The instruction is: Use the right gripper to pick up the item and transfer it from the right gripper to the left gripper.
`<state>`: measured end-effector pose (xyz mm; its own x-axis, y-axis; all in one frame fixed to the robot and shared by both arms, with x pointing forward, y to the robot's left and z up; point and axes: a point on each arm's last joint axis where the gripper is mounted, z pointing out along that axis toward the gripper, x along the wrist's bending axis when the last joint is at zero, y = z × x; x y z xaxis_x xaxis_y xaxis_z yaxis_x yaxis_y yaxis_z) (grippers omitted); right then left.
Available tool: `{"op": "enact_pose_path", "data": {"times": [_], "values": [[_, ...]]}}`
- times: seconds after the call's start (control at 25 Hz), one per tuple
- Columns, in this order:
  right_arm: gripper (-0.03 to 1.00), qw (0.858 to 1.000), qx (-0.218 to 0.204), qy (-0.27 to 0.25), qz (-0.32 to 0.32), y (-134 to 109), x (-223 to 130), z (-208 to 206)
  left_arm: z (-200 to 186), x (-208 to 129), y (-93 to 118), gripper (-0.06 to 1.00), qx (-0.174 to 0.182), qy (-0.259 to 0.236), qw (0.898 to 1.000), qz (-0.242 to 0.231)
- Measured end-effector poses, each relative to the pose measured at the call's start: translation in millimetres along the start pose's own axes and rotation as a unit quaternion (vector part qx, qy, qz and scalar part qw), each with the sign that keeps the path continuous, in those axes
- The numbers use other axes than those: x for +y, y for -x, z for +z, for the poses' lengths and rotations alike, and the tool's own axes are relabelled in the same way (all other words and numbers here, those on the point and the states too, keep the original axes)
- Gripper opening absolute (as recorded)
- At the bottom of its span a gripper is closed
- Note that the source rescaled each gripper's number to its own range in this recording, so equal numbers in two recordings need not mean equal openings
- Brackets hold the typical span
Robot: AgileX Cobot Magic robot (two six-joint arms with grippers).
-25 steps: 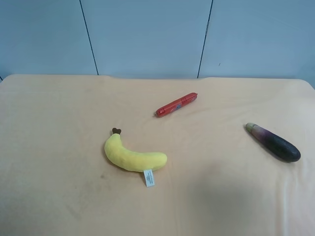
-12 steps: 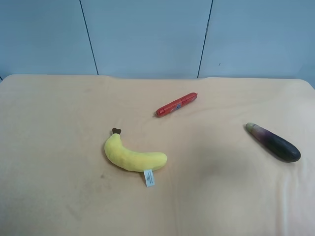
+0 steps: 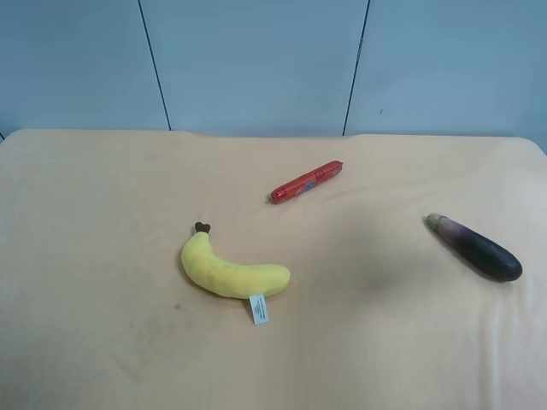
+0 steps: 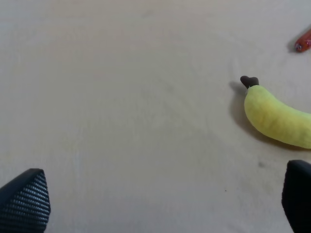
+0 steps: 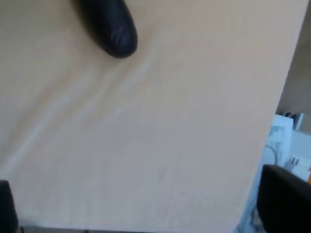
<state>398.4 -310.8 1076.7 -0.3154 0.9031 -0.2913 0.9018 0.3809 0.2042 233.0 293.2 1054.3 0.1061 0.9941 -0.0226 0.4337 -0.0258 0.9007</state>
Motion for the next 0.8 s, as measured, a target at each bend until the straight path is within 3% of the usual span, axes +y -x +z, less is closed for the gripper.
{"op": "enact_pose_path", "data": {"times": [0.16, 0.44, 0.8], "values": [[0.89, 0.998, 0.018, -0.044, -0.031, 0, -6, 26, 0, 0, 0, 1.00, 0.000, 0.000, 1.000, 0.000], [0.87, 0.997, 0.015, -0.031, -0.071, -5, -19, 62, 0, 0, 0, 1.00, 0.000, 0.000, 1.000, 0.000], [0.86, 0.996, -0.008, -0.027, -0.084, 18, -22, 80, 0, 0, 0, 1.00, 0.000, 0.000, 1.000, 0.000]]}}
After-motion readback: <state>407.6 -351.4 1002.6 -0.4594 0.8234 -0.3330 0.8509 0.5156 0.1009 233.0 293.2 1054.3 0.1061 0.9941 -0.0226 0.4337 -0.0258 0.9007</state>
